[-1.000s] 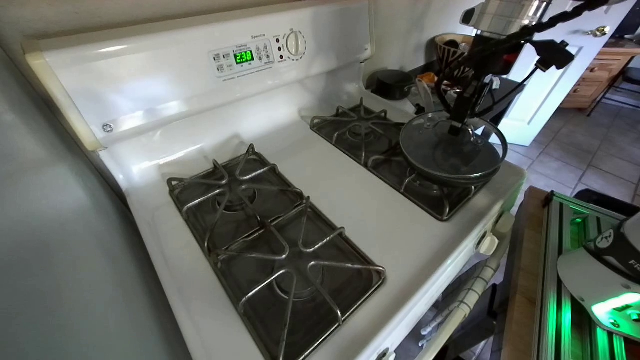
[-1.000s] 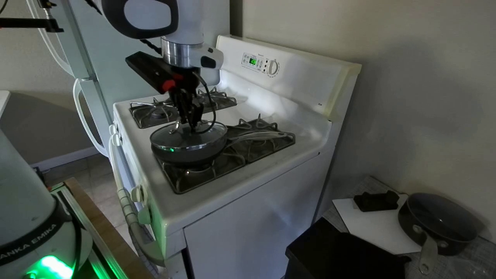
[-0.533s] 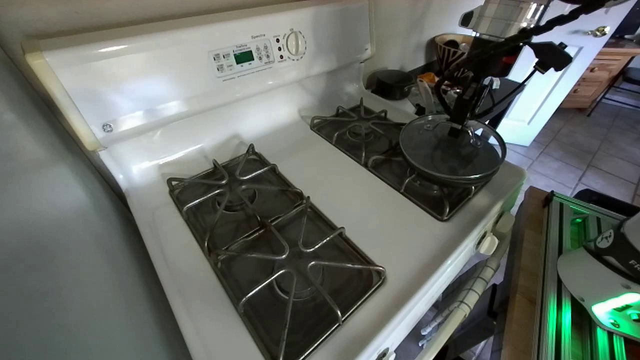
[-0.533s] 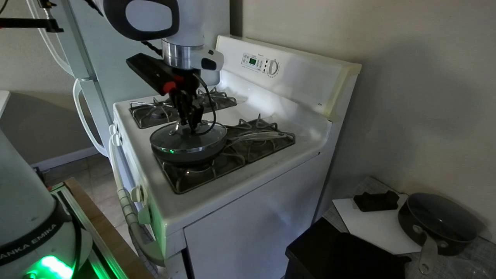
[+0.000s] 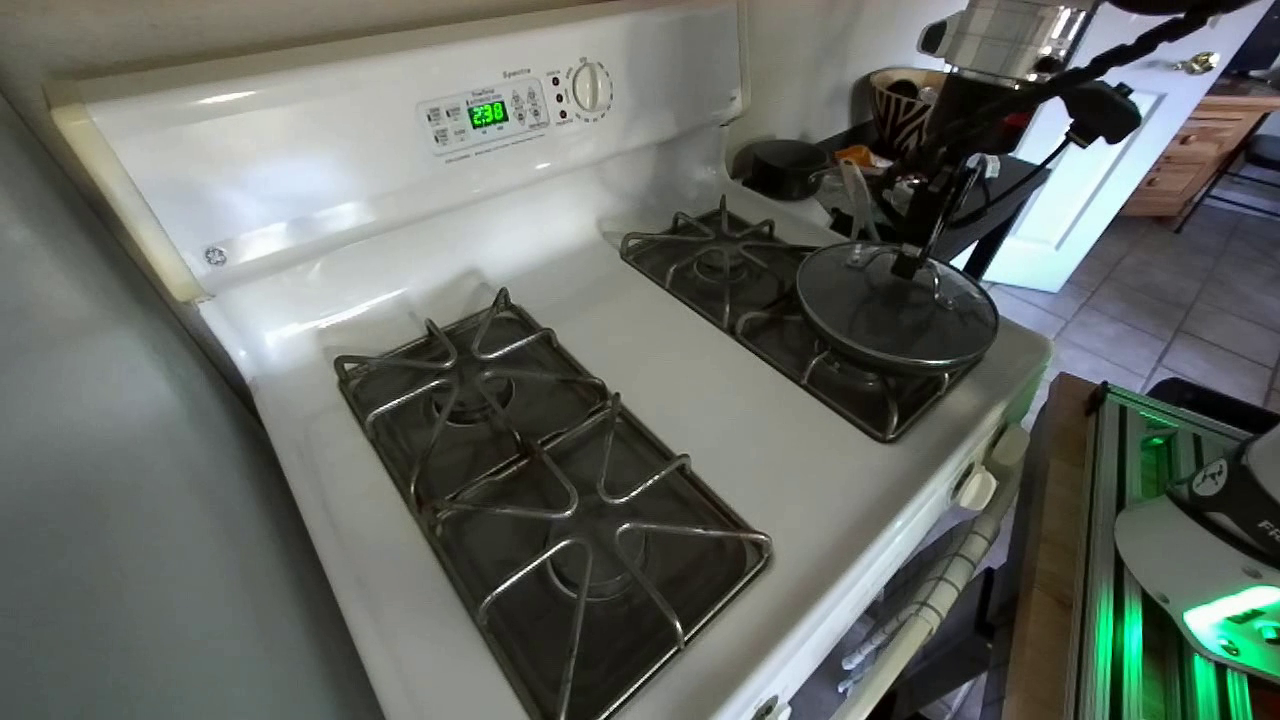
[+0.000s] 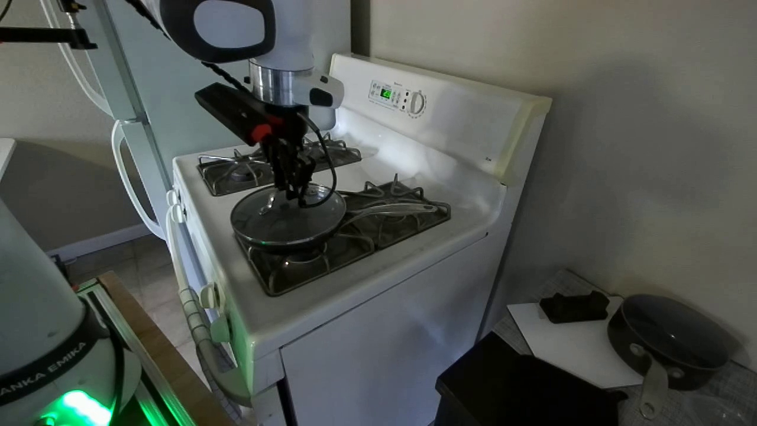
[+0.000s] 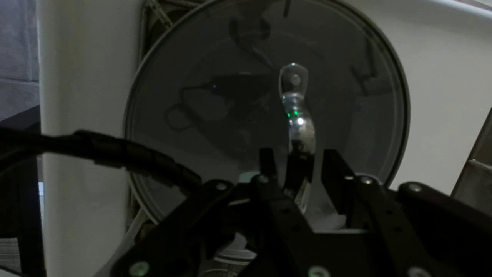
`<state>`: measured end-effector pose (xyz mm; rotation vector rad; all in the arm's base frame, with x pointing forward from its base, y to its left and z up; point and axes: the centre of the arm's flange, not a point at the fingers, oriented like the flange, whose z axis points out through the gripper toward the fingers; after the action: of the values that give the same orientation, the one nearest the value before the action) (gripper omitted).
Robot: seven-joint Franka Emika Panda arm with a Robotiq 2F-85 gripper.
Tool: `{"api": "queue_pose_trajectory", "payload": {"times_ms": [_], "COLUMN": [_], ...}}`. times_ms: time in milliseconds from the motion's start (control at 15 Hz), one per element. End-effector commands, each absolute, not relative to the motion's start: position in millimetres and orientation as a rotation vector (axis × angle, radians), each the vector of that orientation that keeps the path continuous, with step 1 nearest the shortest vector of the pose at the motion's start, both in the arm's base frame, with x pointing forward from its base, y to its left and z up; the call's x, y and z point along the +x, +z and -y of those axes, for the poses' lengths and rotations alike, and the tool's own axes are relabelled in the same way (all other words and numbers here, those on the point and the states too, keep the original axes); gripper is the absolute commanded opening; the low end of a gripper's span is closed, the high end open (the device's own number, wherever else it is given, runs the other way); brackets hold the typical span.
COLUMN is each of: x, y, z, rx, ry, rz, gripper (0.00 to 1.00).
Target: Put the glass lid on the pan
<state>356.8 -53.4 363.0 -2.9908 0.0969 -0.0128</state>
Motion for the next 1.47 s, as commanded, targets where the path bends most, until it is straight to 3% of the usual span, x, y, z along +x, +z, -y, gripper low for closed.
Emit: {"api": "queue_pose_trajectory", "payload": {"times_ms": [0, 200, 267, 533, 1400], "x": [342.6, 343.8, 344.1, 341.8, 330.9], "y": [354.2, 356.5, 357.5, 363.7, 464.3], "z": [55.4, 56.1, 56.2, 54.6, 12.9], "rx": [-3.009, -3.015, -3.017, -3.029, -3.219], "ry": [-0.053, -0.058, -0.057, -0.055, -0.061], "rz": [-0.097, -0.094, -0.091, -0.069, 0.109], "gripper": [0.49, 0.60, 0.78, 1.00, 1.00]}}
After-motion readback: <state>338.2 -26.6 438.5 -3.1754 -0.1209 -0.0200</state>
